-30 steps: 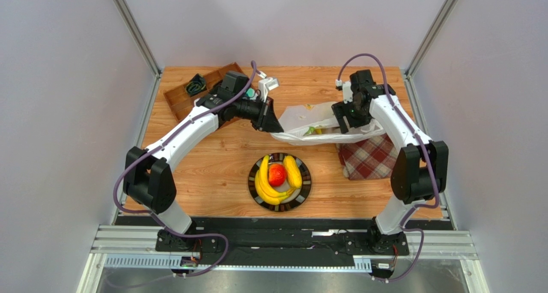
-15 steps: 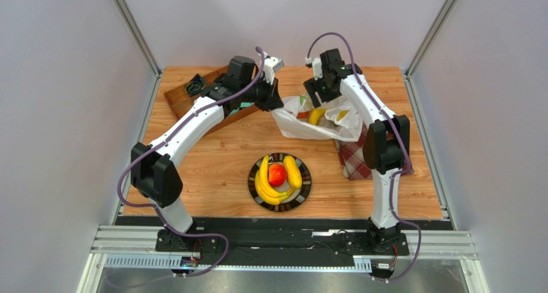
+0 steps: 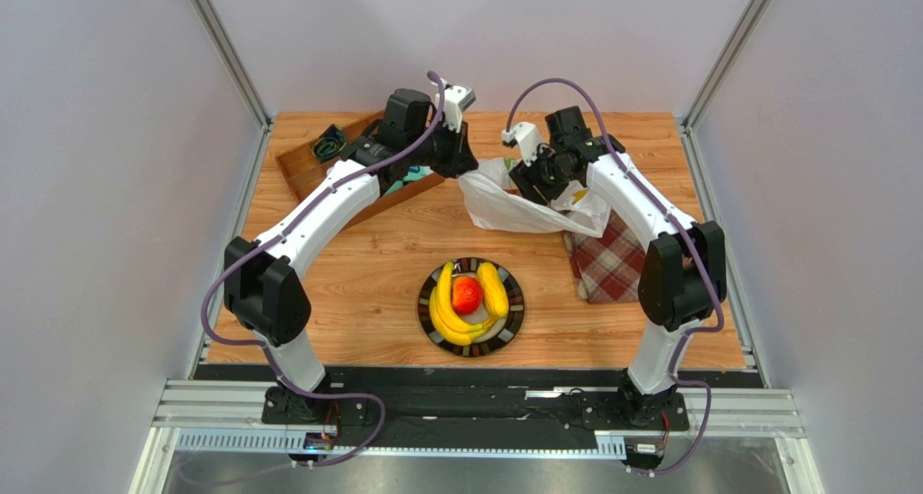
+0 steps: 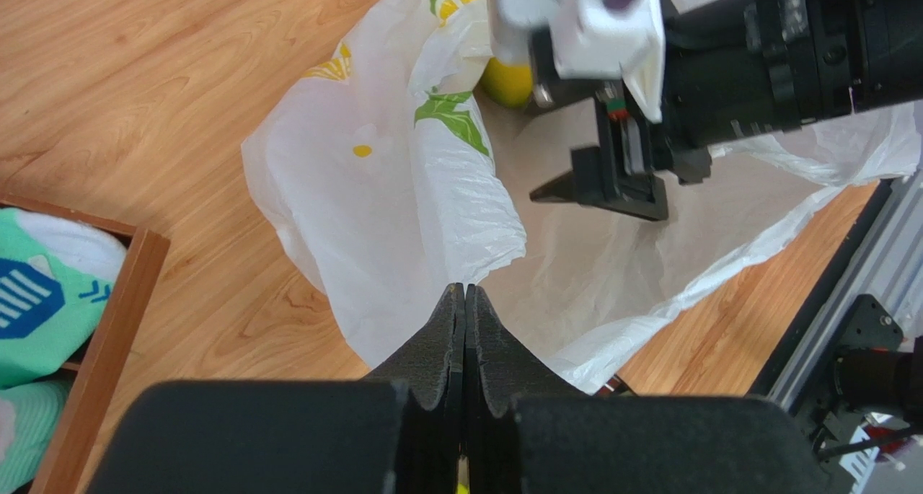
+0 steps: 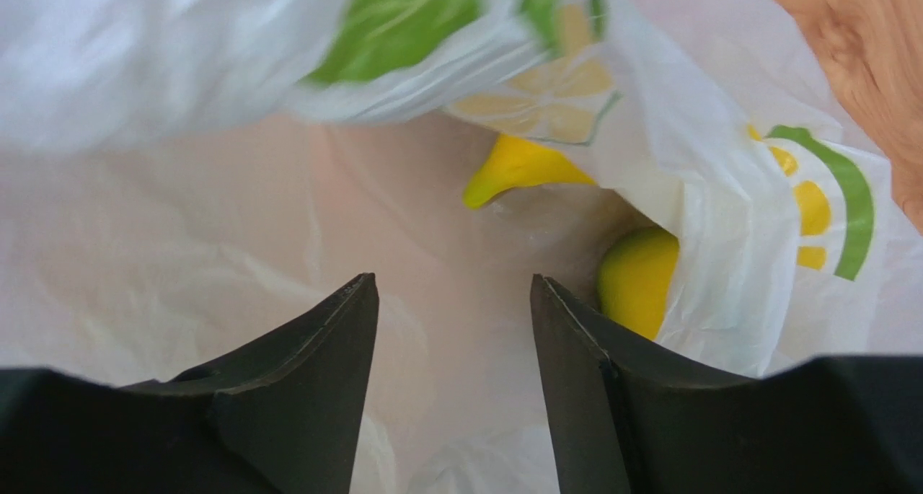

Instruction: Take the fake fruits out of the plastic bag

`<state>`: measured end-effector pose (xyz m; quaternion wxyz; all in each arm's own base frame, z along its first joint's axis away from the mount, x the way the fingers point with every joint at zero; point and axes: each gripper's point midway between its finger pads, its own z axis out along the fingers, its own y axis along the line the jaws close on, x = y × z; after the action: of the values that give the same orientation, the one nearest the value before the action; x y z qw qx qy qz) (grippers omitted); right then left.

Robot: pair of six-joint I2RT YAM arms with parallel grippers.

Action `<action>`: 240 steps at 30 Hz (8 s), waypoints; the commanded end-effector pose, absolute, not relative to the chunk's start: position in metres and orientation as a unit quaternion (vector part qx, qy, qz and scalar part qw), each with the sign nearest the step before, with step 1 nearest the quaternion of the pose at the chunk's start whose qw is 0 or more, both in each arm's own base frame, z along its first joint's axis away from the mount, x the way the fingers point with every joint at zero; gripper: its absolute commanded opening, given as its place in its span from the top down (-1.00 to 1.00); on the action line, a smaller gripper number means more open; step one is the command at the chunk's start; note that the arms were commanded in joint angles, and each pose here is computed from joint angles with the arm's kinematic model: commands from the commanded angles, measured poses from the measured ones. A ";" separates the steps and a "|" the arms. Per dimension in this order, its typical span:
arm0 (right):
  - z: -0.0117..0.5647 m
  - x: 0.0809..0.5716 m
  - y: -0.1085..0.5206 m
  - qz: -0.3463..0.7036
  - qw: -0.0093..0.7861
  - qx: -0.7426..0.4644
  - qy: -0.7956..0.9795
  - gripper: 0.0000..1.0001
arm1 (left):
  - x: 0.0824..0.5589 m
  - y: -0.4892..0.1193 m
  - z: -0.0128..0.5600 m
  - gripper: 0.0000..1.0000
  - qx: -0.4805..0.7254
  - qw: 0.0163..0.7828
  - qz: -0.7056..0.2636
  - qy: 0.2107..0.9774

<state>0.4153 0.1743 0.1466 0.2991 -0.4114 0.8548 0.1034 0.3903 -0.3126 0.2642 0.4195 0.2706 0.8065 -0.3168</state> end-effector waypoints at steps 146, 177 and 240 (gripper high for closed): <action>0.069 0.270 0.264 0.064 0.068 -0.409 0.908 -0.43 | 0.374 -0.270 0.303 1.00 0.211 0.459 -0.379 0.776; 0.278 0.312 0.232 0.216 0.256 -0.485 0.808 -0.01 | 0.361 -0.272 0.281 1.00 0.223 0.422 -0.390 0.788; 0.209 0.364 0.190 0.161 0.303 -0.440 0.830 -0.08 | 0.364 -0.280 0.259 1.00 0.248 0.402 -0.391 0.790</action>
<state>0.4130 0.1778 0.1929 0.3283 -0.4182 0.8435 0.0761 0.3584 -0.2717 0.2343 0.3776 0.2352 0.8121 -0.3775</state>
